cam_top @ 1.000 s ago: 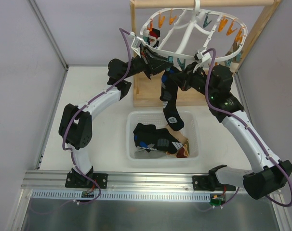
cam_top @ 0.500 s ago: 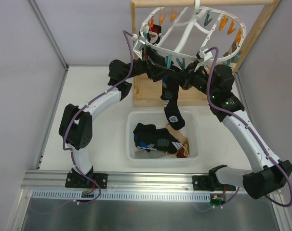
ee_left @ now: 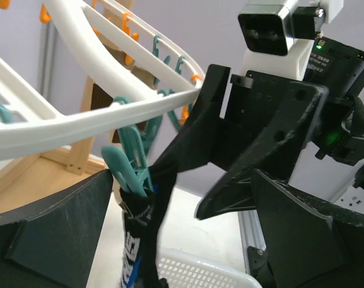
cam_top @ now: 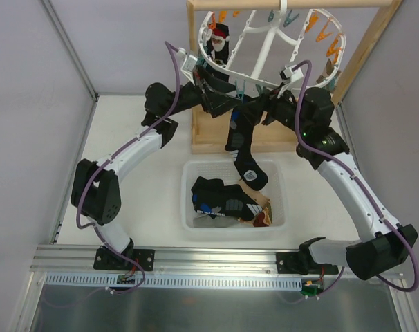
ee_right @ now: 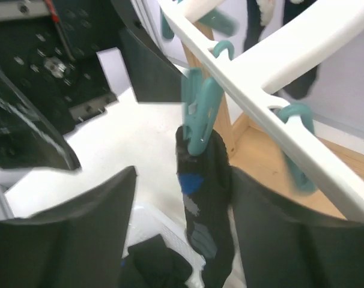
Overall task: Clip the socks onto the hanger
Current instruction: Clamp the sock onto the hanger.
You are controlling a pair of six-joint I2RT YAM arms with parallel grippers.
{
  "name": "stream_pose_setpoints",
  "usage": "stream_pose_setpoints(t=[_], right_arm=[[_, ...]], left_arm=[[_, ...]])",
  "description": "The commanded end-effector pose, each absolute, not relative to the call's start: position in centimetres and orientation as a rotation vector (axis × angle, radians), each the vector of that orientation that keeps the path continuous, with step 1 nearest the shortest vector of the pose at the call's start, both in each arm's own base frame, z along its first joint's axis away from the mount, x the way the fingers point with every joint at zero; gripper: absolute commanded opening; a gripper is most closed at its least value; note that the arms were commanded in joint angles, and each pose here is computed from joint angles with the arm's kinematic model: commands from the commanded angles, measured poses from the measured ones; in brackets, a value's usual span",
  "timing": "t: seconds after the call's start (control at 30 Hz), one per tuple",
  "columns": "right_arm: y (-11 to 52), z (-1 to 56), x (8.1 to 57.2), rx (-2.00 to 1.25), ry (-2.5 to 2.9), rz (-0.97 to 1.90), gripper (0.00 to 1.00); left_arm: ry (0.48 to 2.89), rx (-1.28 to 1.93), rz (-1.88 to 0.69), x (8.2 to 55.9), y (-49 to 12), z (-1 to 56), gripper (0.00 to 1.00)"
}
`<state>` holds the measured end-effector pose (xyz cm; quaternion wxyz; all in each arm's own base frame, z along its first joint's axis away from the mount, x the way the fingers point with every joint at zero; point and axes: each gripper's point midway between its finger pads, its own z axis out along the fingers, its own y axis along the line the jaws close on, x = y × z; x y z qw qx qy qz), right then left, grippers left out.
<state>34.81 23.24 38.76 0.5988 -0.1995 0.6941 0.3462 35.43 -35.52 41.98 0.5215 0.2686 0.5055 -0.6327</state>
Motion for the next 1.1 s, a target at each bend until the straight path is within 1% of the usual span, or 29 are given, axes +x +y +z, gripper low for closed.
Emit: stream_pose_setpoints(t=[0.0,0.03,0.1,0.13,0.3,0.47,0.5,0.57,0.6,0.7,0.73,0.8,1.07], right_arm=[[22.8,41.0,34.7,-0.446,1.579,0.796,0.69],[22.6,41.0,34.4,-0.447,1.586,0.79,0.77],[22.2,41.1,33.9,-0.45,1.592,0.775,0.85],[21.8,41.1,33.3,-0.457,1.604,0.759,0.89],[20.0,41.2,31.3,-0.45,1.637,0.694,0.91],[17.1,38.2,29.3,-0.374,1.741,0.593,0.91],[16.7,36.2,29.2,-0.359,1.777,0.572,0.91],[15.8,35.0,28.4,-0.337,1.787,0.544,0.91],[15.3,32.8,28.3,-0.328,1.832,0.515,0.91],[14.7,31.0,27.3,-0.322,1.847,0.507,0.91],[14.7,29.6,27.0,-0.32,1.873,0.513,0.91],[14.6,28.5,26.4,-0.3,1.896,0.527,0.91],[13.0,26.3,23.1,-0.25,1.931,0.533,0.9]], left_arm=[[1.206,0.574,-1.413,35.5,-32.9,44.3,0.99],[1.218,0.55,-1.376,35.7,-32.4,44.2,0.99],[1.268,0.517,-1.331,36.2,-31.9,43.5,0.99],[1.337,0.471,-1.303,36.9,-31.7,42.2,0.99],[1.393,0.473,-1.179,36.4,-30.1,40.5,0.99],[1.468,0.496,-1.145,35.5,-29.6,36.4,0.99],[1.491,0.505,-1.15,35.3,-29.6,35.2,0.99],[1.495,0.567,-1.184,34.2,-30.1,34.2,0.99],[1.509,0.587,-1.196,33.8,-30.3,33.2,0.99],[1.49,0.688,-1.216,32.1,-31.7,31.5,0.99],[1.471,0.738,-1.188,31.7,-32.3,30.9,0.99],[1.463,0.789,-1.169,31.0,-33.6,29.7,0.99],[1.428,0.83,-1.04,33.9,-34.8,26.2,0.99]])
